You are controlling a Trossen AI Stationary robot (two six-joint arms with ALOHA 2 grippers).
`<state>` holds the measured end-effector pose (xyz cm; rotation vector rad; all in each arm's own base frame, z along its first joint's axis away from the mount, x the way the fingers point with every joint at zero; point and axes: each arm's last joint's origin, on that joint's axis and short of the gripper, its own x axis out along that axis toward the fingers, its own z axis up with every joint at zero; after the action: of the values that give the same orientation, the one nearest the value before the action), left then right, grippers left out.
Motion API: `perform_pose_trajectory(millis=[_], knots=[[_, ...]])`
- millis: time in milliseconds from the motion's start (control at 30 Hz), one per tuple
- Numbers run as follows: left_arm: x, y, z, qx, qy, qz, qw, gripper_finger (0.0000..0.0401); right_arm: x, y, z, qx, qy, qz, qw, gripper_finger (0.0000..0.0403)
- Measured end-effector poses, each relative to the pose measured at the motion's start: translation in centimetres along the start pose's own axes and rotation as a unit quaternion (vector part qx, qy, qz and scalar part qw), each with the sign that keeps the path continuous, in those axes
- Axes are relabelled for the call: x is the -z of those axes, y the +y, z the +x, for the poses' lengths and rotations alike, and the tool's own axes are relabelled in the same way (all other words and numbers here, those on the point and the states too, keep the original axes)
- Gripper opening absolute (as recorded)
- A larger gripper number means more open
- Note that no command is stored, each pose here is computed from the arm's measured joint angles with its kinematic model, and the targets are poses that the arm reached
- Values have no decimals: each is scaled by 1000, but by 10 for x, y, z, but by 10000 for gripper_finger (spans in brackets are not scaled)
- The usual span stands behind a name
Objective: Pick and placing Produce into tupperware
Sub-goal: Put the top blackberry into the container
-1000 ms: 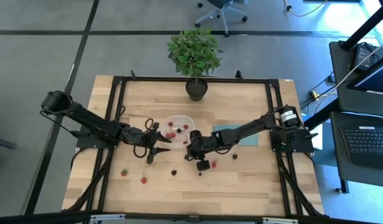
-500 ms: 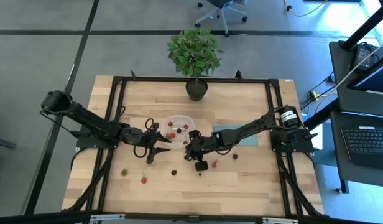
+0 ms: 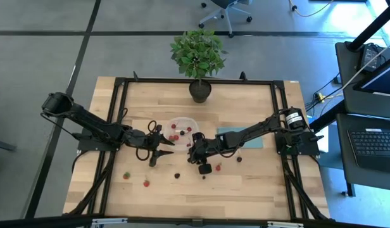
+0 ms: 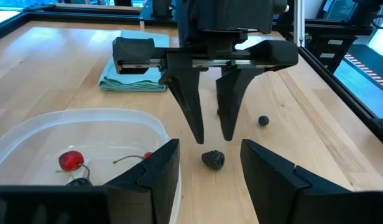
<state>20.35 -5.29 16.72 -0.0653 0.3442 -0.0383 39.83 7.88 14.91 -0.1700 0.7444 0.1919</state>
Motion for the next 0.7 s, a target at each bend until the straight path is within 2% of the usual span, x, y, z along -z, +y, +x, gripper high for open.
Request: perform_pose_trajectory(millis=[167, 300, 700], knots=[[0, 0, 0, 0, 0, 0, 1000, 165, -1, 0, 0, 0, -4, 1, 1000, 202], [0, 0, 0, 0, 0, 0, 1000, 165, -1, 2, 1, -1, -4, -15, 1000, 225], [1, 0, 0, 0, 4, 1, 1000, 165, 16, 7, 26, -5, 6, -30, 1000, 233]])
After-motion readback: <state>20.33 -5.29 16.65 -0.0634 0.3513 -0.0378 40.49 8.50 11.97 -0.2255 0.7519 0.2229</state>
